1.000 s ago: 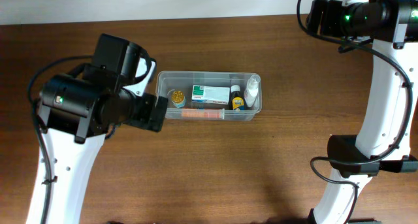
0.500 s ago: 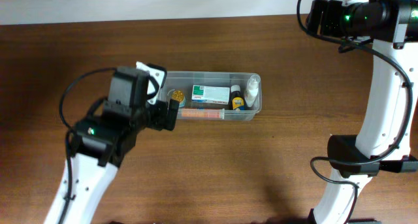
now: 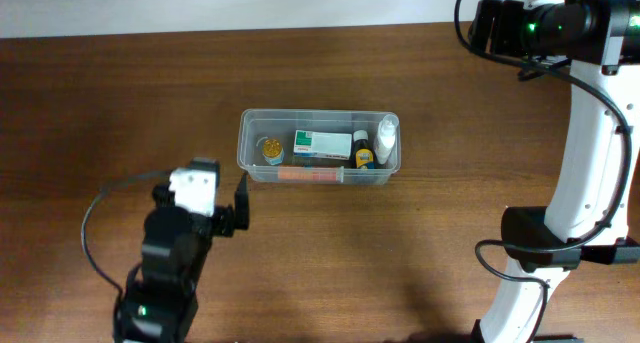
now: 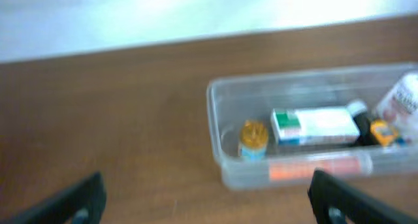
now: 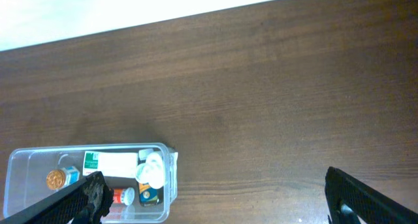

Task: Pack container

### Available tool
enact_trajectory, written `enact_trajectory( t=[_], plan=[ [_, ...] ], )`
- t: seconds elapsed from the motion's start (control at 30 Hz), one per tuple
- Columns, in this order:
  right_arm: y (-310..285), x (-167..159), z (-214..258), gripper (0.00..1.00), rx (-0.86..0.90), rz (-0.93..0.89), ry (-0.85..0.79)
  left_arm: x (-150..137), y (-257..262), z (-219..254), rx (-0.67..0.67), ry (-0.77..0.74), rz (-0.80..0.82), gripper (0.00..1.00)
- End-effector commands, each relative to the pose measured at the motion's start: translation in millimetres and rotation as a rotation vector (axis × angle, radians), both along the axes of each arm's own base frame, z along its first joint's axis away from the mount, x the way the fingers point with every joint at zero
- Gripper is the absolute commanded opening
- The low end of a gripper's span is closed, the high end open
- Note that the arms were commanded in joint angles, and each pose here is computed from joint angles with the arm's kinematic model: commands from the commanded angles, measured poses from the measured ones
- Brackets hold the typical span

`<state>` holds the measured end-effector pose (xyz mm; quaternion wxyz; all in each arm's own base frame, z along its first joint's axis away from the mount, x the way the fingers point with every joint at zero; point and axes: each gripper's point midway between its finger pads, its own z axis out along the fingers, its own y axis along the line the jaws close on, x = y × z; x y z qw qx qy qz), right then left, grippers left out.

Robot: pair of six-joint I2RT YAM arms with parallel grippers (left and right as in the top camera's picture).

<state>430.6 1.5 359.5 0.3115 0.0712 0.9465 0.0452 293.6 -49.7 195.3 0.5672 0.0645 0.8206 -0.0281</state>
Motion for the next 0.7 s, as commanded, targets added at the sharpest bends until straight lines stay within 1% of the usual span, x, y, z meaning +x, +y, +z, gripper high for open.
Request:
enact_trajectory(
  t=[0.0,0.27,0.67],
  plan=[
    [2.5,-5.2,8.6,0.99,0.005,0.006,-0.021,-14.2,1.4,-15.4,-0.036,-0.051,-0.025,0.99],
    [2.5,-5.2,8.6,0.98,0.005,0.006,-0.021,-35.4,11.2,-27.9,-0.057,-0.161,-0.009,0.99],
    [2.5,-5.2,8.6,0.98,0.005,0.006,-0.021,-44.4,25.1,-21.5,-0.072,-0.267,0.025,1.00]
  ],
)
